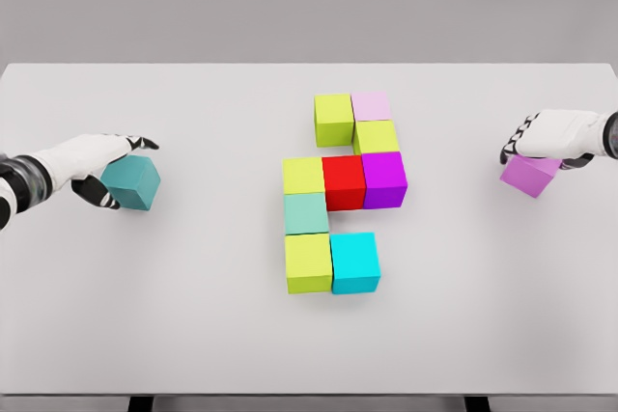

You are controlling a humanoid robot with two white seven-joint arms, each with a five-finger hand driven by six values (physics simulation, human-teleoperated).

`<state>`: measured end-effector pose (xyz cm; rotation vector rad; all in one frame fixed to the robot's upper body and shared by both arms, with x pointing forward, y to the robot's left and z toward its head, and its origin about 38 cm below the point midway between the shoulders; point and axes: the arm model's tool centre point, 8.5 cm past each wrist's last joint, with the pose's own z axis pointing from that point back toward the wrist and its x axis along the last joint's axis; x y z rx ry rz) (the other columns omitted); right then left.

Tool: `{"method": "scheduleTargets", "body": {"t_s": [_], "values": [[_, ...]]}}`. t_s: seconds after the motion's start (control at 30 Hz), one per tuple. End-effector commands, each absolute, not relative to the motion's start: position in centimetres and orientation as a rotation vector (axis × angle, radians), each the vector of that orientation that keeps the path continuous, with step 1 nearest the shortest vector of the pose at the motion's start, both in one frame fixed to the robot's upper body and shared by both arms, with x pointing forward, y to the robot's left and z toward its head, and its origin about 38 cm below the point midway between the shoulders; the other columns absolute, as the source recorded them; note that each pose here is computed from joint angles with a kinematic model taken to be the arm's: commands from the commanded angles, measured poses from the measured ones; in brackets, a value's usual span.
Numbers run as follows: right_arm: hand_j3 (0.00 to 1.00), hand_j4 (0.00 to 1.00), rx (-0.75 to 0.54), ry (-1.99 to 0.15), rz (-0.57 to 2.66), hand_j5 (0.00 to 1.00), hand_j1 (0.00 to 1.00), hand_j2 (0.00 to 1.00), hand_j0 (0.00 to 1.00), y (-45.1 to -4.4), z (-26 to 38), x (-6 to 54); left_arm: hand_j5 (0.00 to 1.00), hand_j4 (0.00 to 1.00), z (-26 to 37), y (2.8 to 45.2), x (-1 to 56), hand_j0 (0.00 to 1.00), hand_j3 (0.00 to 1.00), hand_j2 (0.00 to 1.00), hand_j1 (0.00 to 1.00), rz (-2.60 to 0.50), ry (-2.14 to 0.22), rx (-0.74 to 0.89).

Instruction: Assemble the squares on the desktop into the number 2

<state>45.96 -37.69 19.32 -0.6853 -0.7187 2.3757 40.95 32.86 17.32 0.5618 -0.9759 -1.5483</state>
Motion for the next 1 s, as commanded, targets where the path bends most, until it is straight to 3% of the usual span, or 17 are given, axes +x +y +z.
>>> {"method": "scheduleTargets", "body": {"t_s": [0.0, 0.2, 0.37, 0.5, 0.7, 0.87, 0.97], "values": [[0.62, 0.62, -0.683, -0.727, 2.37, 0.62, 0.62, 0.62, 0.62, -37.6, 19.4, 46.0, 0.78, 0.78, 17.1, 33.0, 40.9, 0.78, 0.78, 0.78, 0.78, -1.533, -0.963, 0.56], [0.49, 0.49, -0.669, -0.786, 2.338, 0.49, 0.49, 0.49, 0.49, -37.4, 20.1, 46.0, 0.58, 0.58, 17.1, 32.9, 40.9, 0.58, 0.58, 0.58, 0.58, -1.524, -0.966, 0.548], [0.51, 0.51, -0.637, -0.846, 2.308, 0.51, 0.51, 0.51, 0.51, -37.1, 20.4, 46.0, 0.49, 0.49, 17.3, 32.9, 41.0, 0.49, 0.49, 0.49, 0.49, -1.521, -0.971, 0.549], [0.52, 0.52, -0.678, -1.01, 2.328, 0.52, 0.52, 0.52, 0.52, -34.6, 23.9, 45.1, 0.48, 0.48, 18.0, 32.6, 41.6, 0.48, 0.48, 0.48, 0.48, -1.441, -0.97, 0.553], [0.51, 0.51, -0.693, -1.073, 2.392, 0.51, 0.51, 0.51, 0.51, -32.5, 25.4, 43.9, 0.46, 0.46, 18.6, 31.5, 42.6, 0.46, 0.46, 0.46, 0.46, -1.336, -0.97, 0.555], [0.52, 0.52, -0.683, -1.071, 2.519, 0.52, 0.52, 0.52, 0.52, -31.0, 25.8, 40.8, 0.41, 0.41, 19.1, 30.6, 43.0, 0.41, 0.41, 0.41, 0.41, -1.32, -0.995, 0.549], [0.53, 0.53, -0.614, -1.02, 2.605, 0.53, 0.53, 0.53, 0.53, -30.8, 25.0, 38.5, 0.41, 0.41, 19.5, 29.8, 43.4, 0.41, 0.41, 0.41, 0.41, -1.302, -1.014, 0.547]]}}
